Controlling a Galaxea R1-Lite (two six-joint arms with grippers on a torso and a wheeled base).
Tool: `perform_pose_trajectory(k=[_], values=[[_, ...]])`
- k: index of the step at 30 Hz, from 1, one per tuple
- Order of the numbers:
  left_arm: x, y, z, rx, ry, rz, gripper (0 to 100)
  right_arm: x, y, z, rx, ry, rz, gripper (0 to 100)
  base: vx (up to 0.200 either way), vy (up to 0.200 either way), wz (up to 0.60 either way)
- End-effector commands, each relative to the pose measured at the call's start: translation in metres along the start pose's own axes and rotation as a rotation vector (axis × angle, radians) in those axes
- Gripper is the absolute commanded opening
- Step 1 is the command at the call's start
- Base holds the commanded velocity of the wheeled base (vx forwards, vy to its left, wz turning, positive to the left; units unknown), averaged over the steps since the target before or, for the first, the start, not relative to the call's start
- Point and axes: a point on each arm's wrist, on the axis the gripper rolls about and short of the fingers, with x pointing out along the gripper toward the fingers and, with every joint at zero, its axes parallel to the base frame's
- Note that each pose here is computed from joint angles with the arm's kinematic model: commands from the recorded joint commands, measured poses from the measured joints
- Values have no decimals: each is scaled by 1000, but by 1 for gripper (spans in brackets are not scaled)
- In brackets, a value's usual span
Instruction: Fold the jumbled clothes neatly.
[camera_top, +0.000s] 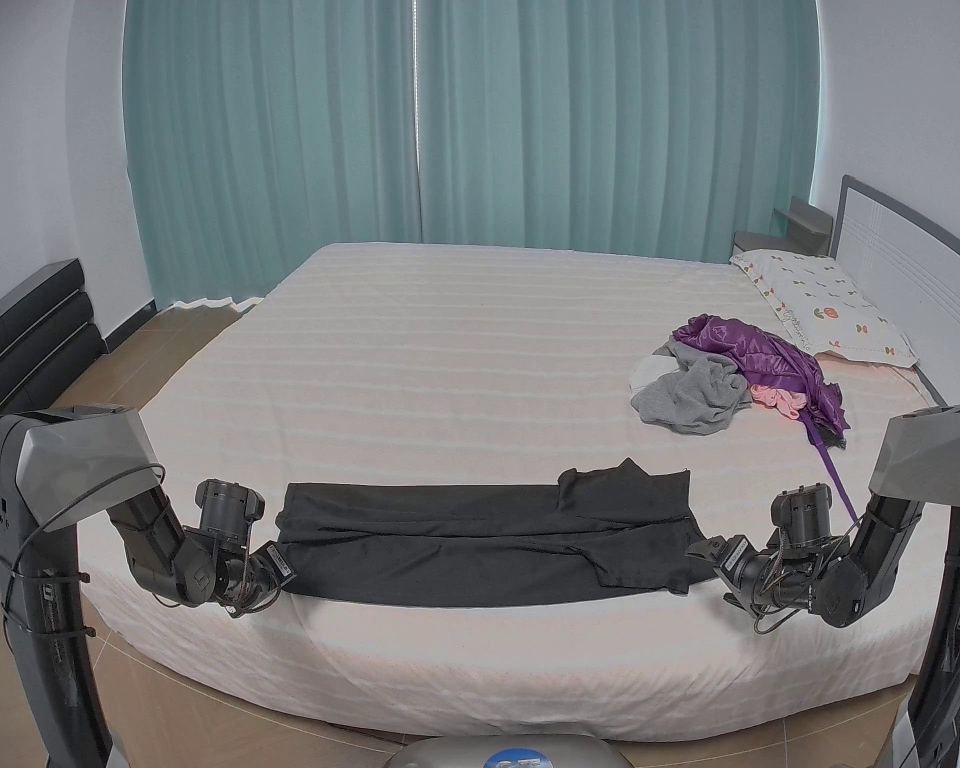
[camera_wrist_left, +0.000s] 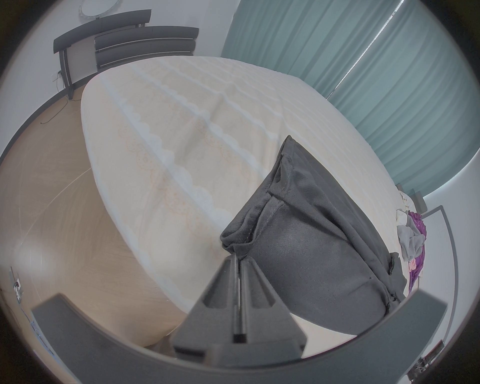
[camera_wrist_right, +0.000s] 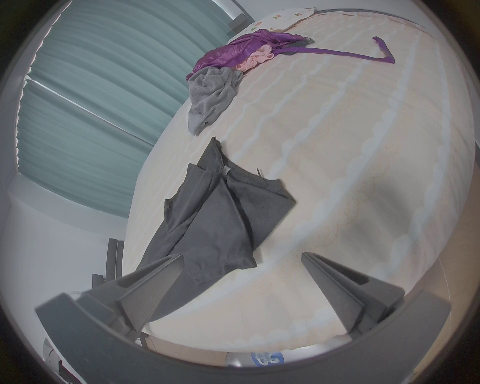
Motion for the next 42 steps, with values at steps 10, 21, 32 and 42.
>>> perform_pose_trajectory(k=[10, 21, 32, 42], values=[[-8, -3, 5, -7, -29, -8, 0, 24, -6, -8, -18, -9, -66, 100, 0, 0, 0], [-9, -3, 6, -9, -30, -9, 0, 55, 0, -8, -124, -47, -74, 100, 0, 0, 0], [-8, -3, 6, -9, -29, -8, 0, 64, 4, -7, -164, -93, -53, 0, 0, 0, 0], [-10, 0, 12, -24, -44, -6, 0, 36, 14, 7, -99, -137, 8, 0, 0, 0, 0]])
